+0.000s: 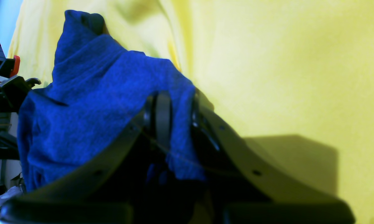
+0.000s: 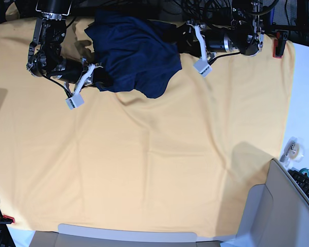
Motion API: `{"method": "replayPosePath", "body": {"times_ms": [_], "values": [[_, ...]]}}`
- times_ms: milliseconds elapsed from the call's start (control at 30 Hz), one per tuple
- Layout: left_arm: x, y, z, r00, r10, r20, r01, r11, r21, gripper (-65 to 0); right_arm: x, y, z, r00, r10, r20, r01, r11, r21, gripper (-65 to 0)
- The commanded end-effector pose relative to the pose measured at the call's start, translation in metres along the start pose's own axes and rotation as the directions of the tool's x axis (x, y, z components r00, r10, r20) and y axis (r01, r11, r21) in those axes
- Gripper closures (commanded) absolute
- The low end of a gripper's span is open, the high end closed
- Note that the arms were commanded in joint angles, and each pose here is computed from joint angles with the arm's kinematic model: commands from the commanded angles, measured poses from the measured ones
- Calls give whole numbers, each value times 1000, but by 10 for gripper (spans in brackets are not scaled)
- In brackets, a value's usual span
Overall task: Fold the T-shirt properly
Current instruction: 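Lower the left gripper and grasp the bundle edge opposite the right gripper, then pull the grasped bundle edge outward with the left gripper, stretching the shirt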
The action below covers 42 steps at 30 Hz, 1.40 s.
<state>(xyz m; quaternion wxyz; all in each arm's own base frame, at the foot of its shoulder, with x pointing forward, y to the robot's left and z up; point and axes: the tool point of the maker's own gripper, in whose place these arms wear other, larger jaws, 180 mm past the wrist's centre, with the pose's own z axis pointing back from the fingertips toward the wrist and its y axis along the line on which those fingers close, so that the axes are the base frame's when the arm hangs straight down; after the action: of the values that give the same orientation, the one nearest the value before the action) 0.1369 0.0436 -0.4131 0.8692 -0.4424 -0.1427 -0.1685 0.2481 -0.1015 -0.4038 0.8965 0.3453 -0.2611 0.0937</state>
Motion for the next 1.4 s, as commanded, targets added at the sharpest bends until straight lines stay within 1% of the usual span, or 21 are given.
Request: {"method": "replayPosePath", "body": {"times_ms": [0,167,300,433,500,567,633,700,733,833,933,1033,1200,1300,1367], "values": [[-21,18,5,995,9,-103,-1,996,84,-343,-31,-4,-1,991,3,-137,-7,1000,-30,-9],[-22,17,2,995,23,-99,-16,997,76,-343,-31,-4,-1,990,1,-138,-6,1000,-30,-9],[-18,11,-3,997,45,-69,-43,999,34,-343,-36,-4,0,989,-4,-145,0,1000,-30,-9],[-19,9,-4,996,52,-67,-51,998,23,-336,-37,-4,0,989,-6,-147,2,1000,-30,-9],[-20,9,-5,996,55,-71,-54,998,21,-289,-37,-4,0,989,-6,-147,2,1000,-30,-9],[-20,9,-5,996,55,-71,-54,998,21,-219,-37,-4,0,989,-6,-147,2,1000,-30,-9],[-21,9,-5,996,55,-72,-54,998,22,-134,-37,-4,0,989,-6,-147,2,1000,-30,-9],[-21,10,-5,996,54,-74,-53,998,24,-35,-37,-4,0,989,-6,-147,2,1000,-30,-9],[-21,10,-5,996,54,-74,-53,998,24,0,-36,-4,0,989,-6,-145,2,1000,-29,-7],[-13,11,-2,997,29,-66,-27,999,33,-2,-34,-4,0,990,-4,-140,0,1000,-29,0],[9,13,7,998,-45,-43,47,997,59,0,-30,-4,1,992,-1,-129,-3,1000,-30,0],[29,19,21,993,-116,-37,119,988,97,0,-14,5,1,995,40,-89,-42,999,-25,0],[71,32,39,977,-214,-18,214,963,161,0,18,21,10,990,140,-15,-140,989,-38,0],[99,38,45,968,-251,-5,247,946,209,0,24,24,12,987,159,-3,-159,986,-42,0],[113,34,39,952,-304,-37,305,929,212,0,23,24,12,990,141,-4,-142,989,-45,0]]}}
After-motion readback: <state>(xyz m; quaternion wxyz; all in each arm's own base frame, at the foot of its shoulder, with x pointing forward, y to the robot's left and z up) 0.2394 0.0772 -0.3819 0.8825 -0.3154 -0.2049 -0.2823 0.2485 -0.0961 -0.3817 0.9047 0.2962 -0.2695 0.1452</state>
